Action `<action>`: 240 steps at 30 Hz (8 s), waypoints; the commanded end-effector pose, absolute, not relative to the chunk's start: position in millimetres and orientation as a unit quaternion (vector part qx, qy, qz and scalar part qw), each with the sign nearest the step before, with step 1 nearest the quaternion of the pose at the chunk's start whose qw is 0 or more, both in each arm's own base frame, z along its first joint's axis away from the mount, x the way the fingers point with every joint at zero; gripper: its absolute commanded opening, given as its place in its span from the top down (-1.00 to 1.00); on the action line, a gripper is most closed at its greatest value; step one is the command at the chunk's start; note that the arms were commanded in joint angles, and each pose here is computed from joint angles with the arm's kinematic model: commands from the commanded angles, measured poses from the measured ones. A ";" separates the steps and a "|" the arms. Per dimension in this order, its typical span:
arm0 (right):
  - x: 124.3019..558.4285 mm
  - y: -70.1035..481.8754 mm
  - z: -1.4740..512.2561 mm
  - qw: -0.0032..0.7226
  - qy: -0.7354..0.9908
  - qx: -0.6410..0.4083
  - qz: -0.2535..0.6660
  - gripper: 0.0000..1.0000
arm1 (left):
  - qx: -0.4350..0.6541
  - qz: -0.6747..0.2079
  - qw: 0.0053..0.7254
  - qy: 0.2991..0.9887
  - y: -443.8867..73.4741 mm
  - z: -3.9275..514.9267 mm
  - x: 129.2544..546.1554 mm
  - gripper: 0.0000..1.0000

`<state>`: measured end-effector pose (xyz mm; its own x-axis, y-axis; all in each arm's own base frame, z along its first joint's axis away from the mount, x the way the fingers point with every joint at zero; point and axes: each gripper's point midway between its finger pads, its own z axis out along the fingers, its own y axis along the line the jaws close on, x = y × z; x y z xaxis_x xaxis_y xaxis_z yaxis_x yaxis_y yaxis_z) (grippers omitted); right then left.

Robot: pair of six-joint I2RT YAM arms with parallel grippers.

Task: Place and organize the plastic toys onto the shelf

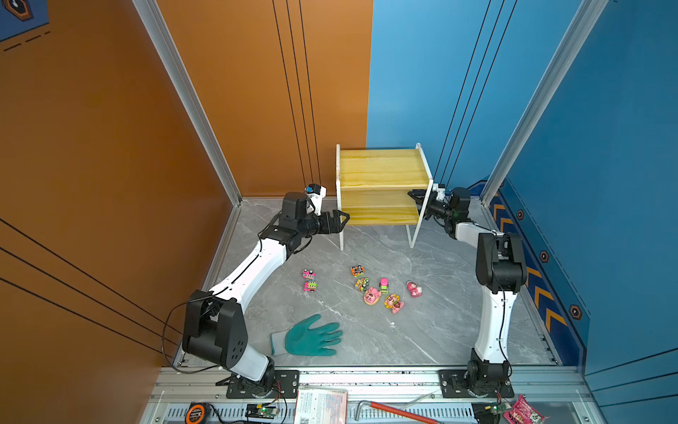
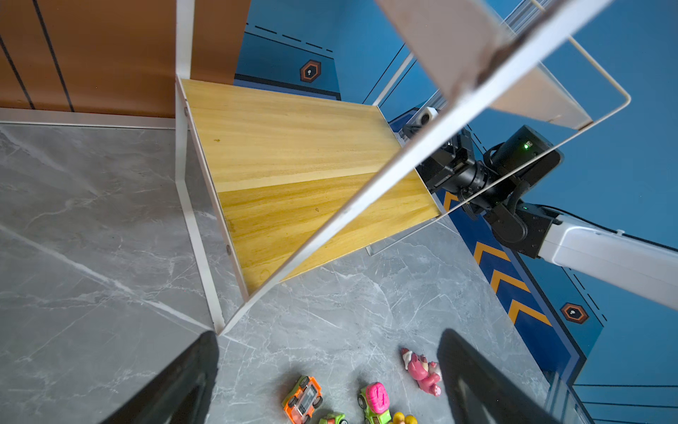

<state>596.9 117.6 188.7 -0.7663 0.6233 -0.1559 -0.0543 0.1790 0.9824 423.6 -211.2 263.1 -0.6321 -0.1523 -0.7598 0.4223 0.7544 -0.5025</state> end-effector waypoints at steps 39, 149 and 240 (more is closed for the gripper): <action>279.1 121.0 130.6 0.322 0.943 0.035 0.077 -0.61 | -0.019 -0.158 0.274 0.949 -105.5 163.2 308.0 -0.96; 292.1 155.9 33.9 0.177 0.964 -0.065 0.189 -0.06 | 0.071 -0.278 0.249 0.925 -202.9 180.6 300.5 -1.00; 512.1 161.3 248.1 0.769 0.633 0.078 0.044 0.45 | -0.023 -0.315 0.321 0.893 -129.8 195.3 361.5 -0.99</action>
